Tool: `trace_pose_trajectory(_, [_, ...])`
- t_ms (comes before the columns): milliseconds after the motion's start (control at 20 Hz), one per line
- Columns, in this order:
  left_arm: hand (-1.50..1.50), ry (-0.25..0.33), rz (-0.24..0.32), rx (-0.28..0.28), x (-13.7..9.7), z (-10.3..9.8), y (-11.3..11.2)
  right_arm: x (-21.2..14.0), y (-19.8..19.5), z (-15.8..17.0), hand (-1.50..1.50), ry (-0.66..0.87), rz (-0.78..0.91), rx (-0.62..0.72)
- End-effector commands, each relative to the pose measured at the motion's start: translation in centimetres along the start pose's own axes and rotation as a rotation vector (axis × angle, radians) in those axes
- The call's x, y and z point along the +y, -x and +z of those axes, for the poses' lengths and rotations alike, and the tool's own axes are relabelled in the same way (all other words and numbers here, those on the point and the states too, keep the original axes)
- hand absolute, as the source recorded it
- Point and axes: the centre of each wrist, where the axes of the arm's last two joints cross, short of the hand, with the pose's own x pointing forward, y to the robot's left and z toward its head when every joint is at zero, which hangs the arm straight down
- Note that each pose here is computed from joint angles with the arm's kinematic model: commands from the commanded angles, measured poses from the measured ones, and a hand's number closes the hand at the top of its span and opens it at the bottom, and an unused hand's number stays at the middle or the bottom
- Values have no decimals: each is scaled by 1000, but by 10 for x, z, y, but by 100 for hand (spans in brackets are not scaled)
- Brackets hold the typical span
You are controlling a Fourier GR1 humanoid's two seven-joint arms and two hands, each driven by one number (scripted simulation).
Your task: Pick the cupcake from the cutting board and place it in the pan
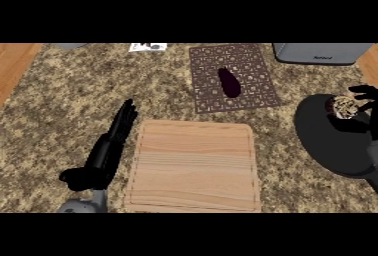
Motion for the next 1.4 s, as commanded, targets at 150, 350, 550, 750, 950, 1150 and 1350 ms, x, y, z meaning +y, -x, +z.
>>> trace_pose_trajectory(150, [0,11,-3,-24,-6,-2,-6,19,2,-2,-150,-322,-108,48])
trace_pose_trajectory(350, [0,-4,6,-13,0,-7,-10,19,-18,-19,-150,-230,-206,-11])
trace_pose_trajectory(550, [0,-4,3,-1,4,5,-10,16,-5,-12,-150,-58,-387,-54])
trace_pose_trajectory(750, [0,-25,5,12,-3,10,-8,-7,13,-18,-150,-50,-521,-29])
trace_pose_trajectory(950, [0,-41,3,15,7,3,2,-30,46,-10,-150,-92,-658,-10])
trace_pose_trajectory(1150, [0,-35,5,18,-2,8,-14,-70,87,4,-150,-159,-756,-47])
trace_pose_trajectory(1350, [0,-31,-1,30,1,9,5,-71,117,33,-150,-273,-790,-100])
